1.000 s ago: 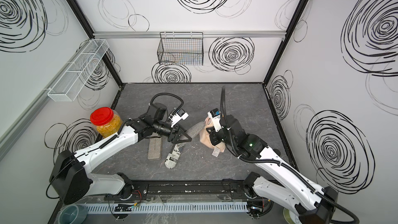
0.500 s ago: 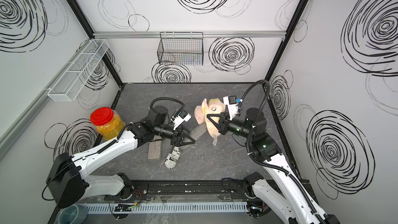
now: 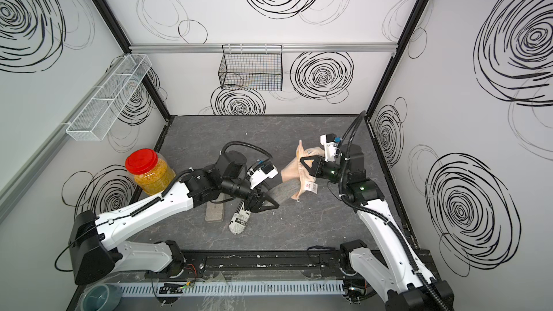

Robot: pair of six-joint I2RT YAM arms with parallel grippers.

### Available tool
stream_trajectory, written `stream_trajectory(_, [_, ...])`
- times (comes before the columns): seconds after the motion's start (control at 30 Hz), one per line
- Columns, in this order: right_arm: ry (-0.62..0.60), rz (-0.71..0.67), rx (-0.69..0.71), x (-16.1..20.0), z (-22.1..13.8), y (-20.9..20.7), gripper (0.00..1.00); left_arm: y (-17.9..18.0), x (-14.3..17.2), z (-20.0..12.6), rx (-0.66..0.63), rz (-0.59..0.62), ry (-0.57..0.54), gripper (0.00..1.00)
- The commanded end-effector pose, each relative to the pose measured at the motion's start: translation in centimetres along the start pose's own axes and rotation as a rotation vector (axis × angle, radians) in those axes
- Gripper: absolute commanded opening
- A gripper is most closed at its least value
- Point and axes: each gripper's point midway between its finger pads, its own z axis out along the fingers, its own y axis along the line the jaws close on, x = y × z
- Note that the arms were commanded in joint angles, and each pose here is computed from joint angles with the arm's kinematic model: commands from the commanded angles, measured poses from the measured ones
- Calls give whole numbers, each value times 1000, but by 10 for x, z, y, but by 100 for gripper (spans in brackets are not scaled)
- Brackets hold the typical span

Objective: Wipe the eyeglass case
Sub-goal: Wipe the dirt from the eyeglass case.

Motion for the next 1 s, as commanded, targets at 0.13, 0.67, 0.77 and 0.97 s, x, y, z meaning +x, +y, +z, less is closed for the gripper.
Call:
stream_trajectory(0.13, [48, -44, -309, -16, -30, 55, 0, 20, -12, 1, -471, 301, 38, 62])
stream_trajectory(0.67, [405, -47, -509, 55, 13, 89, 0, 24, -28, -9, -897, 583, 28, 61])
stream_trajectory(0.77, [451, -29, -467, 62, 18, 80, 0, 22, -31, -15, -903, 579, 0, 61])
stream_trajectory(0.97, [349, -106, -352, 44, -5, 70, 0, 33, -20, -17, -920, 570, 39, 61])
